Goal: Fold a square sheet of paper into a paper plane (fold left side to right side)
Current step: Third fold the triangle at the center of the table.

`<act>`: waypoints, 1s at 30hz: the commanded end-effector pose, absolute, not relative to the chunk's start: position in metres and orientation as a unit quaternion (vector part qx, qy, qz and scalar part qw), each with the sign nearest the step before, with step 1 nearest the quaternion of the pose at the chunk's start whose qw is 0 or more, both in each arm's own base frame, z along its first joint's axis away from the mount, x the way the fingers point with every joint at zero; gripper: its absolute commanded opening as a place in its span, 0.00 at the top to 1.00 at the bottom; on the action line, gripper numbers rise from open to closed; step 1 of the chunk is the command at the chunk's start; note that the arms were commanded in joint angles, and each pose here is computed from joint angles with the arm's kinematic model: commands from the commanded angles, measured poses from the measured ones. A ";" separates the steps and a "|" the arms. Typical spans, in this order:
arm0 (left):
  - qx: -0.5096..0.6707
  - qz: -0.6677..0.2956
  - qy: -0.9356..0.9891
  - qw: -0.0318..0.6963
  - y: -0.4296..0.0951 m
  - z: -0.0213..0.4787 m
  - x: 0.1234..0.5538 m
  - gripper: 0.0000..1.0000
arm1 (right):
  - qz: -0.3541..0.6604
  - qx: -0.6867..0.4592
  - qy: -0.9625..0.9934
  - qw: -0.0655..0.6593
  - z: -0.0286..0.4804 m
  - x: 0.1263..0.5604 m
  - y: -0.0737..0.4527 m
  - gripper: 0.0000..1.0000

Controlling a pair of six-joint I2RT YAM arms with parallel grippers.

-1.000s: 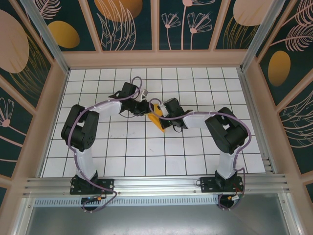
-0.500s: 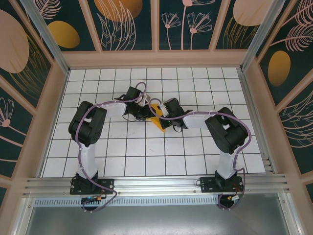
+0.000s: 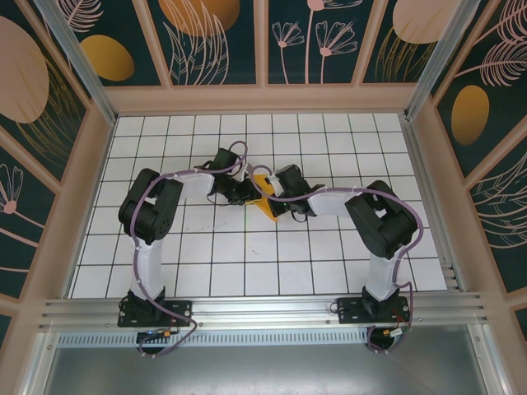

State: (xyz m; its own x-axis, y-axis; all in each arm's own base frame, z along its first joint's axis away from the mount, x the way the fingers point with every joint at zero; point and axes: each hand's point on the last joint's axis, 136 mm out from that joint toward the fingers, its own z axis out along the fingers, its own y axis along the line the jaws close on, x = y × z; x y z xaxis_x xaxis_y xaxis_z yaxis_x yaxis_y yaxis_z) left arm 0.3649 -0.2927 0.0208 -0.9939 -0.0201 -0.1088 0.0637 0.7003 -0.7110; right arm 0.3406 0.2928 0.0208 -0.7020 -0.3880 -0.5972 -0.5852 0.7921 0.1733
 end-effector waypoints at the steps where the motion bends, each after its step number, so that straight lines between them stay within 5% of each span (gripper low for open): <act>1: 0.008 -0.354 0.935 0.035 -0.284 -0.011 0.355 0.72 | 0.169 -0.265 0.918 0.242 0.011 0.328 0.285 0.99; 10: 0.004 -0.338 0.941 0.030 -0.278 -0.022 0.351 0.72 | 0.231 -0.230 0.901 0.287 0.084 0.337 0.284 0.69; 22: 0.006 -0.338 0.941 0.032 -0.279 -0.020 0.352 0.72 | 0.393 -0.223 0.870 0.198 0.103 0.291 0.319 0.68; 30: 0.006 -0.338 0.940 0.034 -0.280 -0.019 0.354 0.73 | 0.384 -0.220 0.884 0.151 0.068 0.293 0.324 0.68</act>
State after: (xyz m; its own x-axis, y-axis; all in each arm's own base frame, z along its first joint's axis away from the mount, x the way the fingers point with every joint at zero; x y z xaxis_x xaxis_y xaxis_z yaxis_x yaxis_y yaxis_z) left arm 0.3645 -0.2926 0.0191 -0.9942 -0.0198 -0.1056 0.0615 0.7011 -0.7104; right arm 0.2919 0.3162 0.0674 -0.8509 -0.2660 -0.4531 -0.5088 0.6318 0.5847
